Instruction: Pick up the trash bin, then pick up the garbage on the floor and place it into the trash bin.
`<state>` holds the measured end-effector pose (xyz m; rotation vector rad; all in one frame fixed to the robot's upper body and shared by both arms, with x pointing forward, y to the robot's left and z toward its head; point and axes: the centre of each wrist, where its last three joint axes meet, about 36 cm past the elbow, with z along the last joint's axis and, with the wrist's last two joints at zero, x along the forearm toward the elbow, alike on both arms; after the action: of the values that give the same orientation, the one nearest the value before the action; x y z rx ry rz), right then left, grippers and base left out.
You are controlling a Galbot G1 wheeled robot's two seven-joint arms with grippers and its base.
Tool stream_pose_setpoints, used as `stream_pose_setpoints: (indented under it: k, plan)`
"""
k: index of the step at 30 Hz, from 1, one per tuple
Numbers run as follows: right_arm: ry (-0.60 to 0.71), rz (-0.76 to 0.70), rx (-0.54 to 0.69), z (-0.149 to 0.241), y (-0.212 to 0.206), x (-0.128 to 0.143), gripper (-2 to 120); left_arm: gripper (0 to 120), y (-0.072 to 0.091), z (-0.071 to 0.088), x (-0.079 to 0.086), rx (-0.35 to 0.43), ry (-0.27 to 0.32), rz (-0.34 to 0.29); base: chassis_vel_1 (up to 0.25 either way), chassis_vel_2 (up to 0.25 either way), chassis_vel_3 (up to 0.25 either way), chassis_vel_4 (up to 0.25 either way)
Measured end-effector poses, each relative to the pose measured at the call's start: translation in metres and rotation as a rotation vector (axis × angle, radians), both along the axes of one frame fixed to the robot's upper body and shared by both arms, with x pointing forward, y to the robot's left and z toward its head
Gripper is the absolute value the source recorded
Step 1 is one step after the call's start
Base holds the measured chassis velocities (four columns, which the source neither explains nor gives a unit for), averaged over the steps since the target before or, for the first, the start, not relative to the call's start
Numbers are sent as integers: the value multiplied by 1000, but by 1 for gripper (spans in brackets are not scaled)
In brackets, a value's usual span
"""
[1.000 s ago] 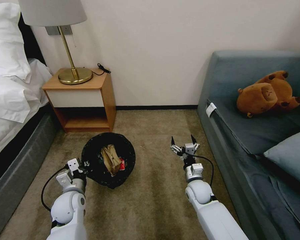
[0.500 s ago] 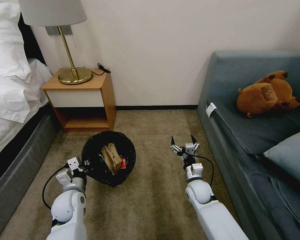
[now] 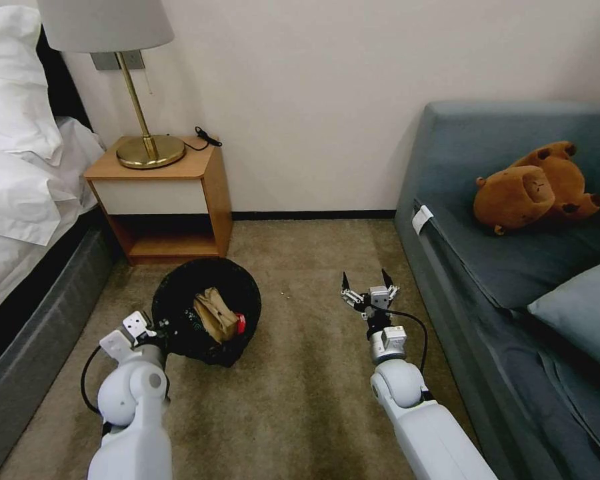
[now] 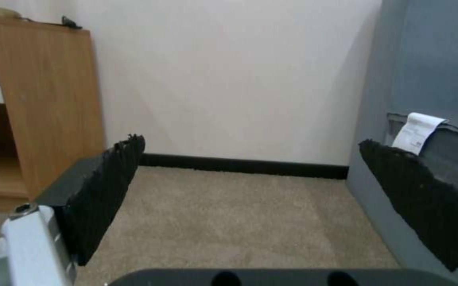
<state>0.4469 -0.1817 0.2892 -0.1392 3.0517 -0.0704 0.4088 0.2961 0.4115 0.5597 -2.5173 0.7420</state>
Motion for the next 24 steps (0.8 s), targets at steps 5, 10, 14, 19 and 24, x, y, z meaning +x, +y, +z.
stream_pose_setpoints:
  k: [5,10,14,19,24]
  plan:
    - [0,0,0,0,0,0,100,2,1,4,15,-77,3,34,0,0,0,0]
    - [0,0,0,0,0,0,100,2,3,5,29,-129,28,100,0,0,0,0]
    - [0,0,0,0,0,0,100,2,7,5,44,-152,71,191,0,0,0,0]
    - [0,0,0,0,0,0,100,2,13,-3,64,-170,138,278,0,0,0,0]
    - [0,0,0,0,0,0,100,2,19,-7,81,-175,160,332,0,0,0,0]
